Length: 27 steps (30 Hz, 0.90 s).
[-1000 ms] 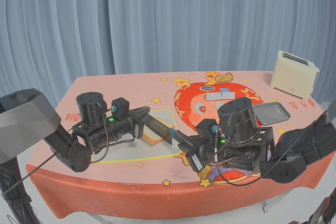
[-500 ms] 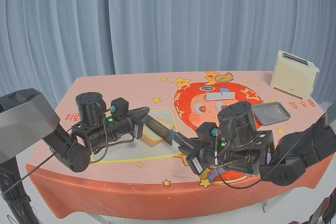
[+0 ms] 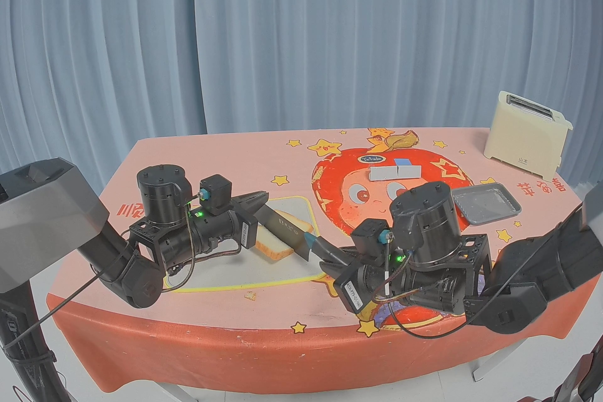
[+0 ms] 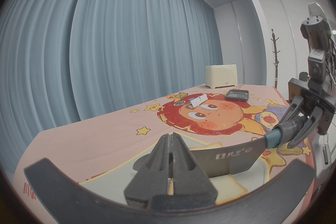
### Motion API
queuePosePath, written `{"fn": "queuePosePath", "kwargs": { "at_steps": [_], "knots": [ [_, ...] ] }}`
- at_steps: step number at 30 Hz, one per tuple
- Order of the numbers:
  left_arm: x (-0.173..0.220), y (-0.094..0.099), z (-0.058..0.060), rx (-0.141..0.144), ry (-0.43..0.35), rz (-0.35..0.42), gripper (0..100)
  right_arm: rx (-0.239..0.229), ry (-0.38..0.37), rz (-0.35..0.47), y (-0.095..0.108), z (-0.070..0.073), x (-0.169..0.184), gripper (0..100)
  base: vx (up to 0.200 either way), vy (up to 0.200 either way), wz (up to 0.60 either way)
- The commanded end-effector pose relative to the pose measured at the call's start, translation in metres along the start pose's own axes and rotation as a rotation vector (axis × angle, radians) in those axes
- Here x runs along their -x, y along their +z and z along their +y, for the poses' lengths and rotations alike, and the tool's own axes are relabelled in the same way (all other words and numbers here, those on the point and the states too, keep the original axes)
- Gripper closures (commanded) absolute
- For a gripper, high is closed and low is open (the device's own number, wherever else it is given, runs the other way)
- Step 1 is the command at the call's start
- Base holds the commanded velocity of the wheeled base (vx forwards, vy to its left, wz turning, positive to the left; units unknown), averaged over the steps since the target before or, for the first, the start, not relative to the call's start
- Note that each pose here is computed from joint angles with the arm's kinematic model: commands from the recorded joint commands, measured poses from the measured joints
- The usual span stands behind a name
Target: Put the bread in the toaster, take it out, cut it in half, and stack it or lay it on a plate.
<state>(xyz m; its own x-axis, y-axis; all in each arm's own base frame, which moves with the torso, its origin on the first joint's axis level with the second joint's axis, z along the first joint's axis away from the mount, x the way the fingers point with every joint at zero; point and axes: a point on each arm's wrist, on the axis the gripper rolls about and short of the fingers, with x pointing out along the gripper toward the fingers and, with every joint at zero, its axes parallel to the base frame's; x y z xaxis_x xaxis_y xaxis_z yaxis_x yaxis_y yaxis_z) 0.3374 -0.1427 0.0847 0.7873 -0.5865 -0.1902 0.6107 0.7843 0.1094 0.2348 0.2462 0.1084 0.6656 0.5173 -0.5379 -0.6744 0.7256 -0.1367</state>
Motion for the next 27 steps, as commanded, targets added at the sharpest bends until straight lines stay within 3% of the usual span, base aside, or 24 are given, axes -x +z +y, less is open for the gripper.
{"fn": "queuePosePath", "kwargs": {
  "at_steps": [1,11,21,27],
  "knots": [
    [0.0,-0.001,0.0,0.001,0.0,0.003,100,0.005,0.005,0.024,-0.005,0.002,-0.003,100,0.0,0.0,0.0],
    [0.0,-0.007,0.0,0.006,0.0,0.021,100,-0.001,-0.001,-0.035,0.013,0.0,-0.001,100,0.0,0.0,0.0],
    [-0.001,0.001,-0.001,-0.002,-0.002,-0.006,100,0.004,0.0,0.018,-0.004,0.002,-0.003,100,0.0,0.0,0.0],
    [-0.002,0.002,0.0,-0.001,0.0,-0.009,100,0.001,-0.004,0.003,0.0,0.001,-0.002,100,0.0,0.0,0.0]
  ]
}}
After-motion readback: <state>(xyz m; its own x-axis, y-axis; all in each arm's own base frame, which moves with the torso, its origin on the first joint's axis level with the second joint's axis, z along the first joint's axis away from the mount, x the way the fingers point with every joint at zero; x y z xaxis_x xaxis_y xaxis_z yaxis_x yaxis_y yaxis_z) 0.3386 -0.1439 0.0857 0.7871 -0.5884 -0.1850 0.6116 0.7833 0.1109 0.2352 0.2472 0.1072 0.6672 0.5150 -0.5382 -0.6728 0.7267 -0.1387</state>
